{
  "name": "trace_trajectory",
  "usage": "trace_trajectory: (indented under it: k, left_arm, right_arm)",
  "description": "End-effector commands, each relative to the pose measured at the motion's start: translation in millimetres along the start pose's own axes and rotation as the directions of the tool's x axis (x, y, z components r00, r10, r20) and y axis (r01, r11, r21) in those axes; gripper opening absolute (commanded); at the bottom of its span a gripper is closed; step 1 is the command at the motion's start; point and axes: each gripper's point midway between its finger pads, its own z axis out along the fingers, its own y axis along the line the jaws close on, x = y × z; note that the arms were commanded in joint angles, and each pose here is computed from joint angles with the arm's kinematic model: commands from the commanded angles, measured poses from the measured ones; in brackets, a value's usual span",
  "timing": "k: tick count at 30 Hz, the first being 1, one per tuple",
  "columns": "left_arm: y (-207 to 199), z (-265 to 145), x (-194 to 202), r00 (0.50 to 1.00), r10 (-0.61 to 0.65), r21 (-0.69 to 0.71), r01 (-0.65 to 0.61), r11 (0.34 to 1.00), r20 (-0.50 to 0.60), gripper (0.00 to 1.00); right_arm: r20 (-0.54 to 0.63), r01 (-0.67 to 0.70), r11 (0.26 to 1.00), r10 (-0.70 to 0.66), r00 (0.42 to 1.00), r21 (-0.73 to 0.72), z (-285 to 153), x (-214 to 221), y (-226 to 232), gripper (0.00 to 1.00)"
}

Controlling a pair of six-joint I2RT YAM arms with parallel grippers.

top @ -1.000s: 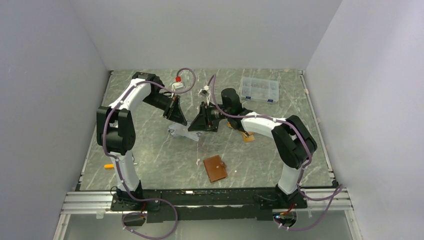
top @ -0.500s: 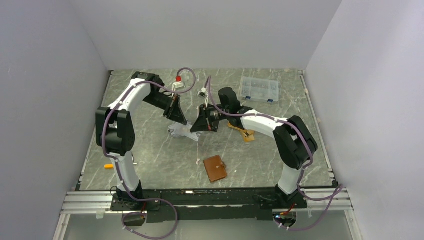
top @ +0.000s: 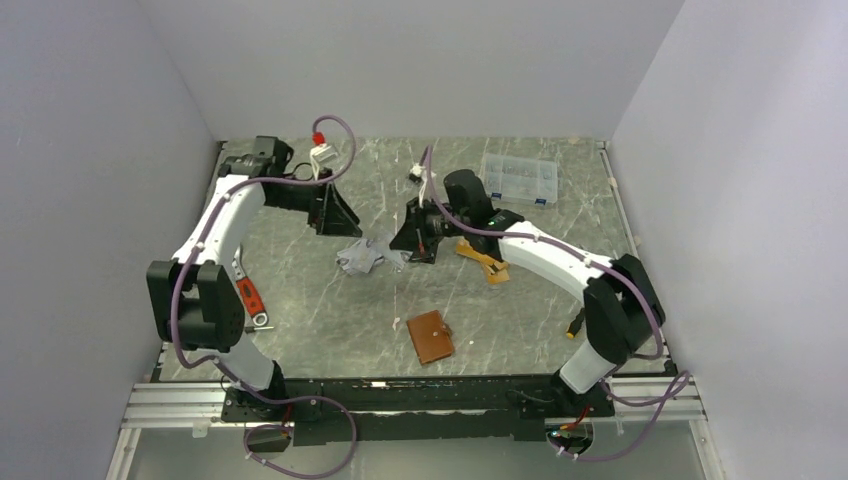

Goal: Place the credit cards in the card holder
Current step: Pick up the credit card from the center of the board.

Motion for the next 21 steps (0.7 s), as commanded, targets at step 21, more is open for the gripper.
trace_trajectory:
  k: [21]
  left_arm:
    - [-15.9,-61.8,5.9,0.965,0.211,-0.369,-0.140,0.919,0.158,0.99]
  right_arm:
    - [0.174,0.004,0.946,-0.064,0.983,0.325,-45.3,-65.2,25.2,0.00]
